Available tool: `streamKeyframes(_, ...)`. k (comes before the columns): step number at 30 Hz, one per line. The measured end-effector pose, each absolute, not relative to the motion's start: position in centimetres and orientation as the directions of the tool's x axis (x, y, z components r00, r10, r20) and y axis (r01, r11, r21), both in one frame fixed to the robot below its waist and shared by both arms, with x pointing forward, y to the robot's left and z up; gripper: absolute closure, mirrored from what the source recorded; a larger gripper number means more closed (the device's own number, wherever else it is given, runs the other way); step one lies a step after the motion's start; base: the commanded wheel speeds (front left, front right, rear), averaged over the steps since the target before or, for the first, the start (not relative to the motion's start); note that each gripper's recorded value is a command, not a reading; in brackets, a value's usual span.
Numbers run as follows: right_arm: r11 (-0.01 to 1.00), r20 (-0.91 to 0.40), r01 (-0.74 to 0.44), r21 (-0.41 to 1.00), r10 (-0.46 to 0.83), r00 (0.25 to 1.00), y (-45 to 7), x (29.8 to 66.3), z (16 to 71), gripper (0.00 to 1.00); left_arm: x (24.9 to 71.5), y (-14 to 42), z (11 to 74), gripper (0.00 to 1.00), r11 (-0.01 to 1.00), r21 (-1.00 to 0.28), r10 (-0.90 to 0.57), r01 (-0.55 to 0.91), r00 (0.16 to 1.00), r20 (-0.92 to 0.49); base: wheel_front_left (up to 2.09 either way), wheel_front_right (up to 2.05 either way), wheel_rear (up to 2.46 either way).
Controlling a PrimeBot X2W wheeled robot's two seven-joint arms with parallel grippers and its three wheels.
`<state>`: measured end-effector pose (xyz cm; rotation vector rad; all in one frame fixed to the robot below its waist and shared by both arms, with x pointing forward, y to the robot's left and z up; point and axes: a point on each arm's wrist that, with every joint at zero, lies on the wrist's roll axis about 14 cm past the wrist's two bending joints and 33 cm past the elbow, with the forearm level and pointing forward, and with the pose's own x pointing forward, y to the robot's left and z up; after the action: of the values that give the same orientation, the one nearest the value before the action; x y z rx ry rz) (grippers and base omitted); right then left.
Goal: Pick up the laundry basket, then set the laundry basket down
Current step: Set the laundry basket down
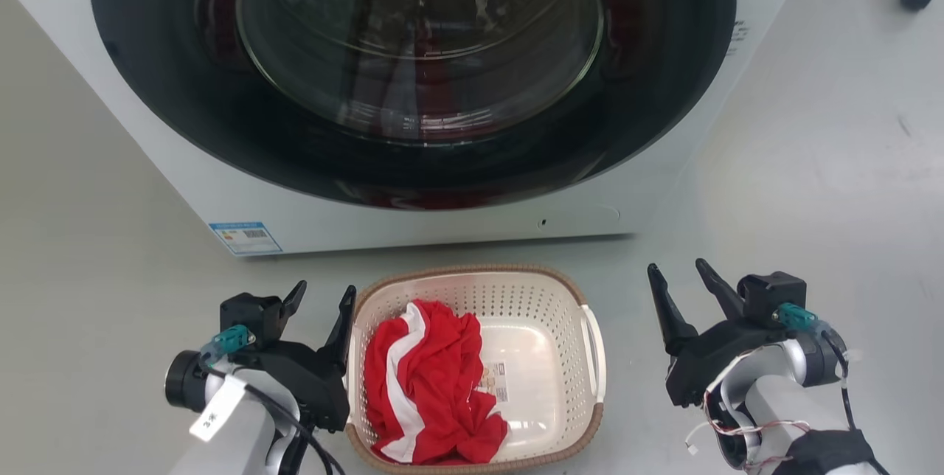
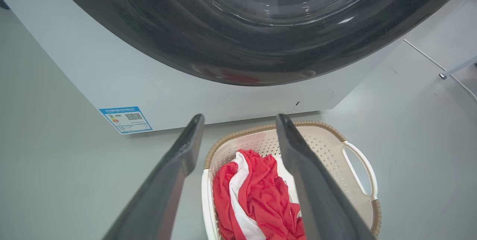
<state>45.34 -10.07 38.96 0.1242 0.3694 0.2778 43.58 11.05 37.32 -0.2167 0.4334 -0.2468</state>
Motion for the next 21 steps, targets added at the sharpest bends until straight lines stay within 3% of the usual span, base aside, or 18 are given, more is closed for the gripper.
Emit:
streamKeyframes(11,0.966,-0.149,-0.228,0.124,0.245,0.958,-11.2,44.1,45.2,0.0,42.1,12.0,43.1,0.0,0.962,-0.193,-0.234,0.195,0.95,-0.206,0.0,0.0,0.0)
streamKeyframes(21,0.968,0.015,-0.239,0.08,0.238,0.971,-11.5,42.4,50.3,0.0,40.6,13.3,49.0,0.0,0.973,-0.149,-0.182,0.177,0.983,-0.017,0.0,0.0,0.0)
